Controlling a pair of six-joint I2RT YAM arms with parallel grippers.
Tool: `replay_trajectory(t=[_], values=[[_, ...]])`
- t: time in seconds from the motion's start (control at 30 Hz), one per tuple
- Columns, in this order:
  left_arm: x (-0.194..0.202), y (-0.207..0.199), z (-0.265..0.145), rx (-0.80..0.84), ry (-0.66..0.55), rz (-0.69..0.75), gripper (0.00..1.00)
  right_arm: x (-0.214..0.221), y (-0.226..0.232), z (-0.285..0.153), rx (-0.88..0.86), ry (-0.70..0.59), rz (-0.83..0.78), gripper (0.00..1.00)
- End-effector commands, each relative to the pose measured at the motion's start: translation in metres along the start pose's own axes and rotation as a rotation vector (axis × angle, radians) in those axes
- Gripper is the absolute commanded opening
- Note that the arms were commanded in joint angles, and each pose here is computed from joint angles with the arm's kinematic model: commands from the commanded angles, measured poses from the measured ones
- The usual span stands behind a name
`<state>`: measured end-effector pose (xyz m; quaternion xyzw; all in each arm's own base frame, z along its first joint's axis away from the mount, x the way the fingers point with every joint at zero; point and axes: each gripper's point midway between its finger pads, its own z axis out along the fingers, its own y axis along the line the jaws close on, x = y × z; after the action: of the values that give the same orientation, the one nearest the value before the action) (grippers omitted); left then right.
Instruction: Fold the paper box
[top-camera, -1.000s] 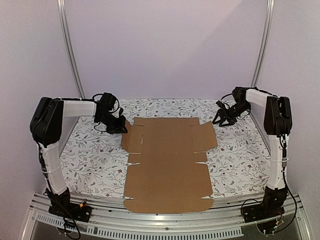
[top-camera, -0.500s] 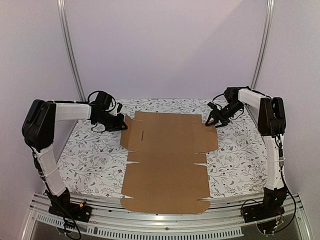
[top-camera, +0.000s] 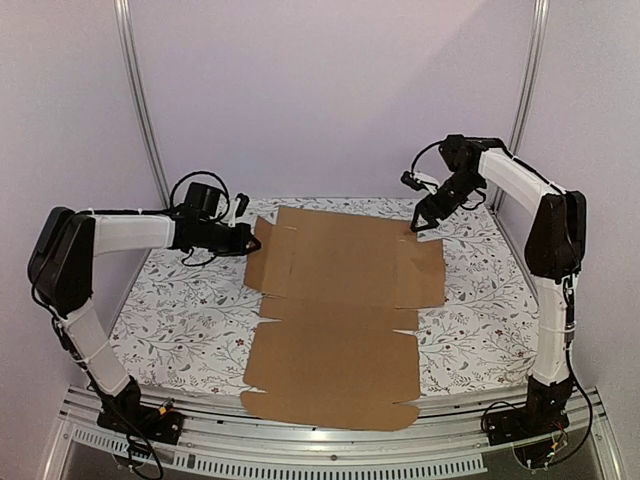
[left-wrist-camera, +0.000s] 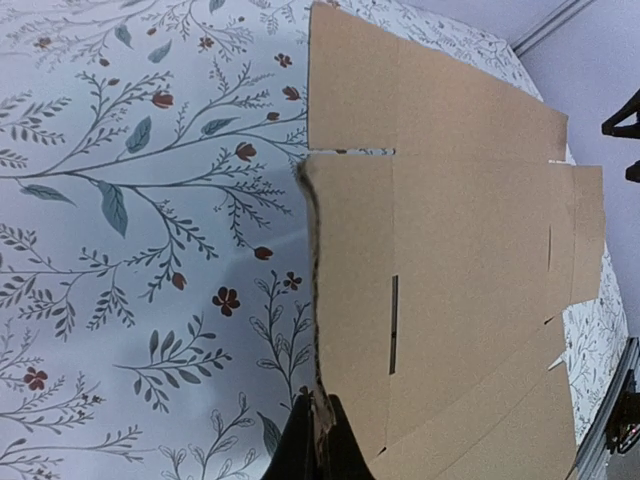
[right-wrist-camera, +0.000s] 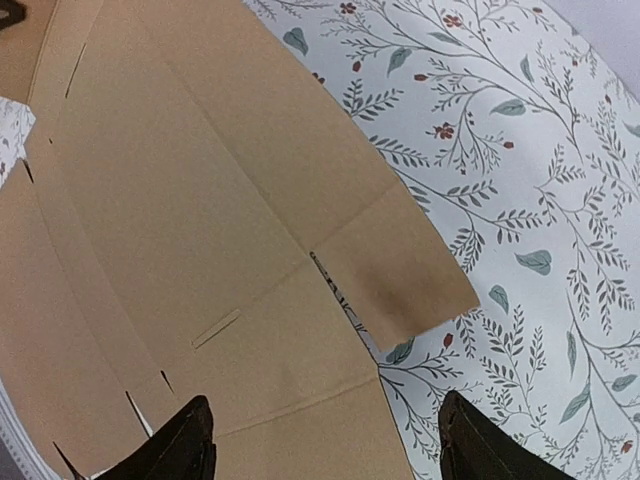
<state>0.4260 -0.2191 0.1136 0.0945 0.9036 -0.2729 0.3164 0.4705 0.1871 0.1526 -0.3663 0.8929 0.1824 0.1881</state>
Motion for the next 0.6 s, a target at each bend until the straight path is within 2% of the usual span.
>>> replay_trajectory(t=[0.0,0.1,0.2,0.57], values=[[-0.013,-0.024,-0.011,0.043,-0.09,0.137,0.0,-0.012,0.034,-0.015,0.132,0.065,-0.296,0.76],[-0.009,-0.027,-0.011,0.054,-0.093,0.16,0.0,-0.028,0.049,-0.018,0.193,0.057,-0.427,0.77],[-0.013,-0.034,-0.014,0.074,-0.124,0.196,0.0,-0.036,0.06,-0.016,0.197,0.053,-0.491,0.78],[-0.023,-0.06,-0.043,0.074,-0.25,0.335,0.0,-0.064,0.07,-0.024,0.193,-0.019,-0.525,0.78]])
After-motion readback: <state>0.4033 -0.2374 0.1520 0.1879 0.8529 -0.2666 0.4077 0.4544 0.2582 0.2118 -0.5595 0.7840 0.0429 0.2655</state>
